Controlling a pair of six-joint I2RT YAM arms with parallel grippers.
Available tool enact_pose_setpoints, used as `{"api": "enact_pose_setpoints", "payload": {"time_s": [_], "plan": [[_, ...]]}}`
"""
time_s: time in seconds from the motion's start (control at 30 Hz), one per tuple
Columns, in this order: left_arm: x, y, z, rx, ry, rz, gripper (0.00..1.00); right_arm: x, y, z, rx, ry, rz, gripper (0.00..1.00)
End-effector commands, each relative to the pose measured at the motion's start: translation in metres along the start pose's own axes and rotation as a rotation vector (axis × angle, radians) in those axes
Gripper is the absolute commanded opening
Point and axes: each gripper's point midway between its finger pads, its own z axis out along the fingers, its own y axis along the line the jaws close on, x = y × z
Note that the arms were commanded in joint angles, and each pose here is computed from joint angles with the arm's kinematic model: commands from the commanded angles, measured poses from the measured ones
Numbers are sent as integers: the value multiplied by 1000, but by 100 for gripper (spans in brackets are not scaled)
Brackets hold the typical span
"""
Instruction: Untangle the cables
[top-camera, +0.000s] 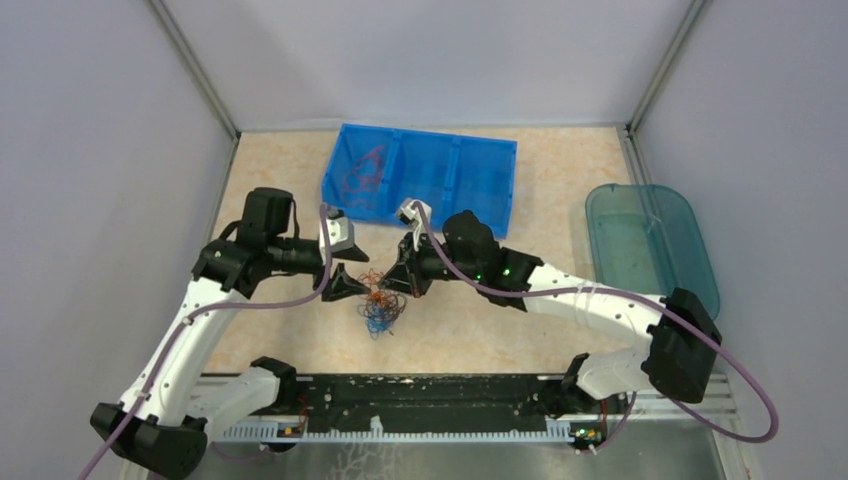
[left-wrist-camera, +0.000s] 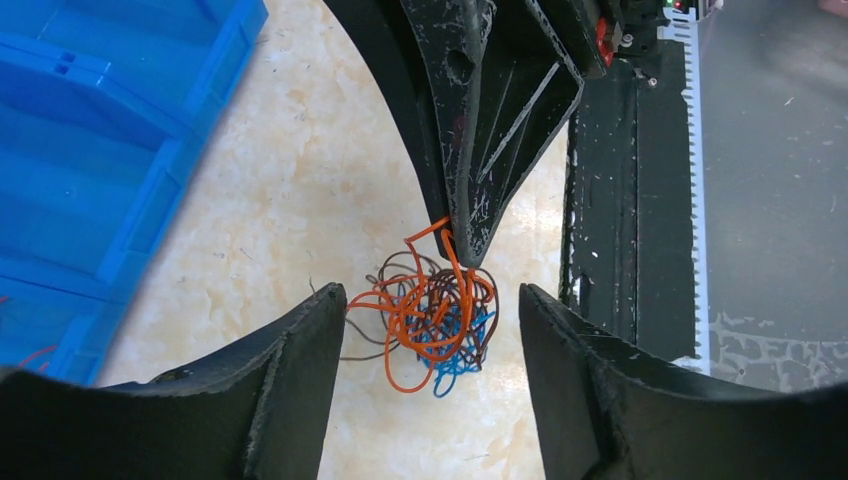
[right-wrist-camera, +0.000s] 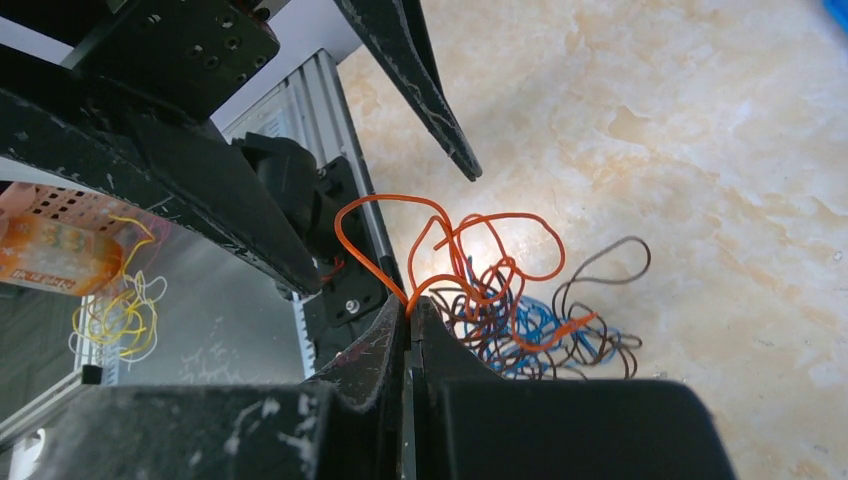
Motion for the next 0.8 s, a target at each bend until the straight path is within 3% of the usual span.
{"api": "enact_pose_setpoints", "payload": {"time_s": [0.0,0.2,0.4,0.77], "plan": [[11,-4,4,22,31,-5,68,-43,16,-2,-54,-111,-18,0],[8,-2,1,-9,32,36,62,-39,11,-3,-39,-111,8,0],[-12,-1,-9,-75,-33,134,85,-37,10,-10,-31,-131,-1,0],[-8,-2,-4,-57,-26,168,84,-33,11,-11,-57,-140,2,0]]}}
